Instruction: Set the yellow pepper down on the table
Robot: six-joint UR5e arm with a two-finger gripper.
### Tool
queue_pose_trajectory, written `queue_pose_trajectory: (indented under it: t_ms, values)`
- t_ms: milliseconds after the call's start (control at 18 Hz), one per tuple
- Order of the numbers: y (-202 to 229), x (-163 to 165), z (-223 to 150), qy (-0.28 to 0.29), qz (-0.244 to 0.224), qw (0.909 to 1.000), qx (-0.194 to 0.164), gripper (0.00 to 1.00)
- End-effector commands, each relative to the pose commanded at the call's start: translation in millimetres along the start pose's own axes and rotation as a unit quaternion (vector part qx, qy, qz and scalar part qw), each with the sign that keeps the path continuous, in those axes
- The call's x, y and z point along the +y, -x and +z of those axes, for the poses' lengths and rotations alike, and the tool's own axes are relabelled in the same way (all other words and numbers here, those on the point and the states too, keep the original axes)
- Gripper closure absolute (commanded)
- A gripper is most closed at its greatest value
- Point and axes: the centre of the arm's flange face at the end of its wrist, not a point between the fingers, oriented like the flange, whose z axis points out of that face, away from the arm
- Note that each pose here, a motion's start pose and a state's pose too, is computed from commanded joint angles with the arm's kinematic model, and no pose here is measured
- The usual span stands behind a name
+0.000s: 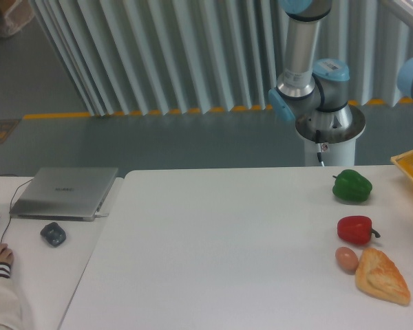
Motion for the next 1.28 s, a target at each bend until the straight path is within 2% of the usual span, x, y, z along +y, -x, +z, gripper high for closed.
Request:
queue_pose_trajectory:
  t_ms: [222, 556, 1278]
  values:
    - [0.7, 0.2, 6.2, -0.002, -0.005, 1.0000, 0.005, 0.00]
    - [9.3, 25.7, 35.0, -0.006, -0.016, 0.9996, 0.022, 0.00]
    - [20.5, 43.2, 59.1, -0.011, -0.028, 0.9990, 0.035, 0.00]
